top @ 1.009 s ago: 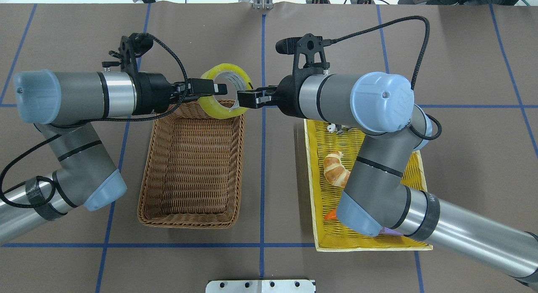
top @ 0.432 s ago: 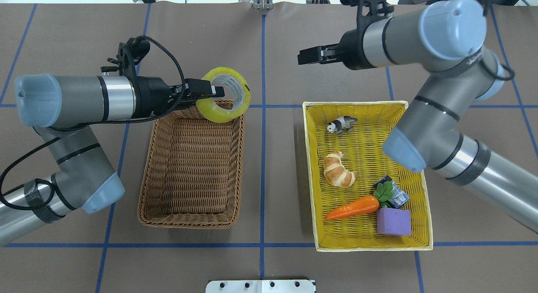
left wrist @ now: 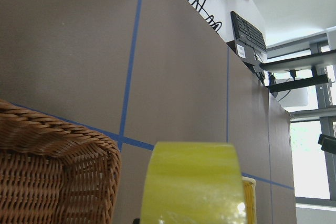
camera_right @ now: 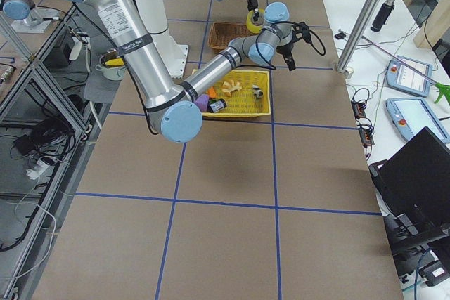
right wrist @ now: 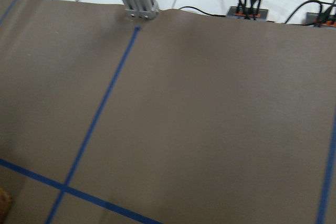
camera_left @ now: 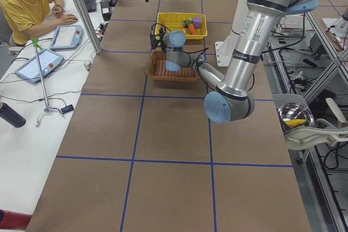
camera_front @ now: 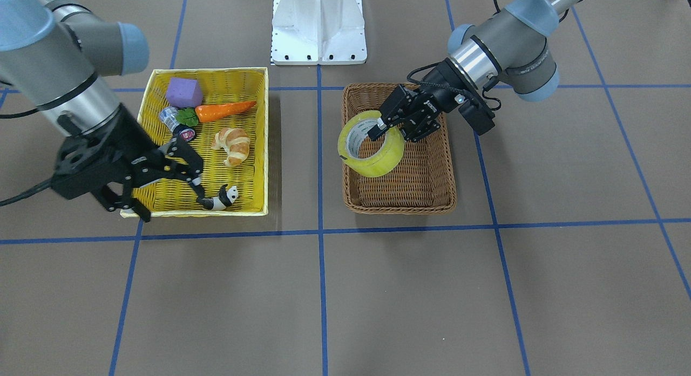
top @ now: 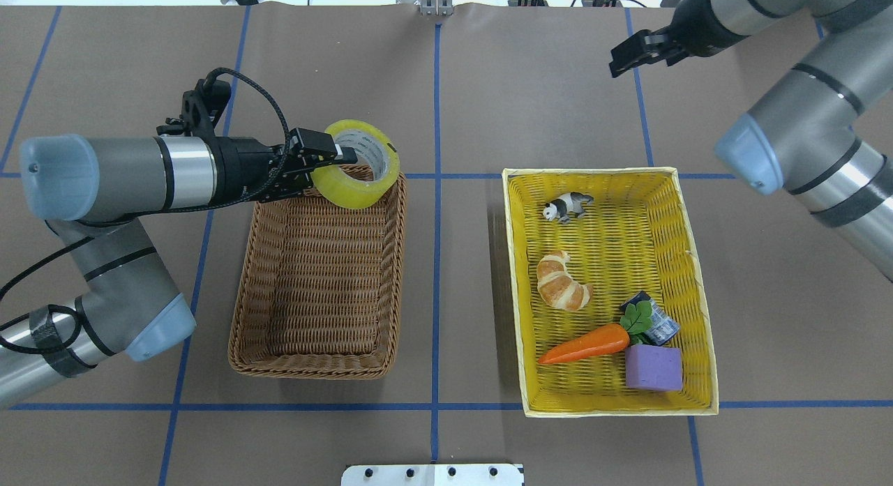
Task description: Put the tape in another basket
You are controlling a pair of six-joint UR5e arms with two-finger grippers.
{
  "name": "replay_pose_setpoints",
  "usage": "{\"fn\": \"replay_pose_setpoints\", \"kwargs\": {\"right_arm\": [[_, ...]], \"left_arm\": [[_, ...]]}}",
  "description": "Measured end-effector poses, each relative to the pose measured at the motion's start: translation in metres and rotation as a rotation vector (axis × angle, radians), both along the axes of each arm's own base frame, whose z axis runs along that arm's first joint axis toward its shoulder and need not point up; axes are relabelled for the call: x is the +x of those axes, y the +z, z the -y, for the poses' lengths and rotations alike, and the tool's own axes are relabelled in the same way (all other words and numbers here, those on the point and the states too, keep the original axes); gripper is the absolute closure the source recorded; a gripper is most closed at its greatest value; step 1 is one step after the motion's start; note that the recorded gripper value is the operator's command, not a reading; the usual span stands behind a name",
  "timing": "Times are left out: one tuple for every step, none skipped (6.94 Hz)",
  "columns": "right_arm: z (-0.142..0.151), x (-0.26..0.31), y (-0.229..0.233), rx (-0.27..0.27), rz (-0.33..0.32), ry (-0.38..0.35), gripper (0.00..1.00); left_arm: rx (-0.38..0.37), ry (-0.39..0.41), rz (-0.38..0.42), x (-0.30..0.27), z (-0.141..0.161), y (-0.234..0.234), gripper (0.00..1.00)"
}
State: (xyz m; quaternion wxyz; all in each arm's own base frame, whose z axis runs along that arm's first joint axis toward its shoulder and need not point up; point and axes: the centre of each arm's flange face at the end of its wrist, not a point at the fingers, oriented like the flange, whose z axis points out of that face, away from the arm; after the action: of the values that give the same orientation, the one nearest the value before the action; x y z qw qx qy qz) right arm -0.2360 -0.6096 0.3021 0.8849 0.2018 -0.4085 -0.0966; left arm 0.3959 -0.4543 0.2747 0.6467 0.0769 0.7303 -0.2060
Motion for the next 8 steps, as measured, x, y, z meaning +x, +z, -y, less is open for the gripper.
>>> {"fn": "replay_pose_setpoints", "kwargs": {"right_arm": [[0.007, 0.046, 0.046, 0.008, -0.1, -0.064, 0.0], [0.005, 0.094, 0.094, 0.002, -0.15, -0.111, 0.0], [-0.005, 0.138, 0.137, -0.018, -0.169, -0.132, 0.0], [-0.018, 0.172, 0.172, -0.029, -0.18, -0.148, 0.0], [-0.028, 0.192, 0.194, -0.033, -0.186, -0.156, 0.0], [-0.034, 0.202, 0.205, -0.035, -0.19, -0.161, 0.0], [-0.037, 0.205, 0.209, -0.036, -0.191, -0.163, 0.0], [-0.038, 0.206, 0.211, -0.036, -0.192, -0.163, 0.0]], "left_arm": [[-0.041, -0.009, 0.008, 0.005, -0.002, 0.012, 1.0], [-0.055, -0.004, 0.022, 0.013, -0.007, 0.022, 1.0], [-0.055, 0.007, 0.049, 0.018, -0.014, 0.036, 1.0], [-0.053, 0.015, 0.08, 0.02, -0.02, 0.054, 1.0], [-0.05, 0.019, 0.102, 0.026, -0.027, 0.064, 1.0], [-0.049, 0.019, 0.115, 0.044, -0.04, 0.07, 1.0], [-0.047, 0.021, 0.121, 0.064, -0.057, 0.071, 0.37], [-0.044, 0.024, 0.129, 0.075, -0.068, 0.074, 0.02]]}}
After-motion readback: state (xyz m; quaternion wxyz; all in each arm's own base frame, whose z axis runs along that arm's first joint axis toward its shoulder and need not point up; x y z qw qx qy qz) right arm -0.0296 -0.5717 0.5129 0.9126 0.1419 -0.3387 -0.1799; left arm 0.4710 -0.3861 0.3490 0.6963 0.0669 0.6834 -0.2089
